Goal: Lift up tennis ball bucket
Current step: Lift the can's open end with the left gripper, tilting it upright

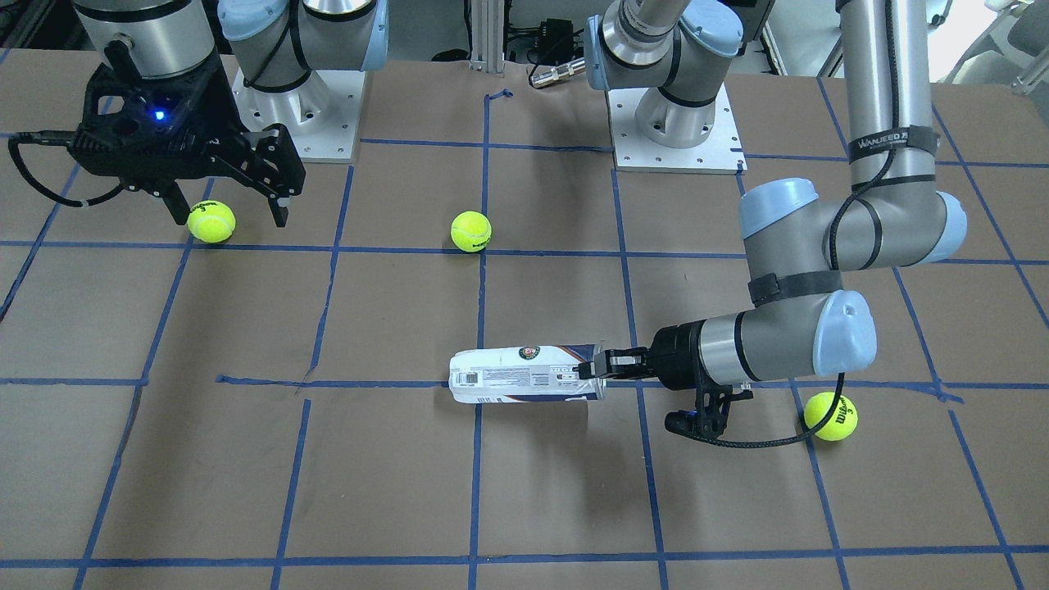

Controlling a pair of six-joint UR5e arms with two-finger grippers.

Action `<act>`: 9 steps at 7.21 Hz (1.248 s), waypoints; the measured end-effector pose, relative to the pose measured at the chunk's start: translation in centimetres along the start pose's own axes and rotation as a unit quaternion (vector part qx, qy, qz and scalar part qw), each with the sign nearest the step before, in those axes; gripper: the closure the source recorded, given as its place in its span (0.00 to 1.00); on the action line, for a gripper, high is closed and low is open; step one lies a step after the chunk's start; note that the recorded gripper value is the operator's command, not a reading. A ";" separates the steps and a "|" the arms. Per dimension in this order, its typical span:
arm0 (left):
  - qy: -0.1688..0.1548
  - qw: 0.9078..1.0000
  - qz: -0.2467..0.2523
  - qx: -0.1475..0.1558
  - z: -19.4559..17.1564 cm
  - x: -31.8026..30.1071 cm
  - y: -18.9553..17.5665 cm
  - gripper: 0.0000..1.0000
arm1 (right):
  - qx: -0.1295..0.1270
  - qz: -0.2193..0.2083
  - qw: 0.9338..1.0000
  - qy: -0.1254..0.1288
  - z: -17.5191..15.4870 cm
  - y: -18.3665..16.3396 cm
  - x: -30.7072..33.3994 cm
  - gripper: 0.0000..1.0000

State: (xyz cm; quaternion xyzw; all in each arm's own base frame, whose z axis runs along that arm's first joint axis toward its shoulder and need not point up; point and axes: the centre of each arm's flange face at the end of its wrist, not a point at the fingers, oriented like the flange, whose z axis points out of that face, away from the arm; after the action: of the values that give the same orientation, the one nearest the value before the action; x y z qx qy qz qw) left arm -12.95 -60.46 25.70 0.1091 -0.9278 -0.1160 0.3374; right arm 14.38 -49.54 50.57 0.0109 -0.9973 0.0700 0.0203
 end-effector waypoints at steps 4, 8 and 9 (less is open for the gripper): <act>-0.100 0.991 -0.027 0.090 -2.8 9.7 3.6 1.00 | 0.003 0.001 1.000 0.000 -0.3 0.2 0.0 0.00; -0.230 0.954 0.042 0.186 -2.7 14.8 3.2 1.00 | -0.005 0.000 1.000 -0.024 0.4 0.3 -0.5 0.00; -0.264 0.943 0.066 0.192 -1.7 15.0 2.7 1.00 | -0.009 0.000 1.000 -0.028 0.9 0.5 -0.6 0.00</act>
State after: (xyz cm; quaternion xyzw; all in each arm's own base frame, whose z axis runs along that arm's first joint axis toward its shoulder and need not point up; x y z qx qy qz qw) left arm -23.44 -62.33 36.79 0.0763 -0.9933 0.0623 0.0599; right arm 14.93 -49.17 49.63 0.0129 -0.9980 0.0609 -0.0077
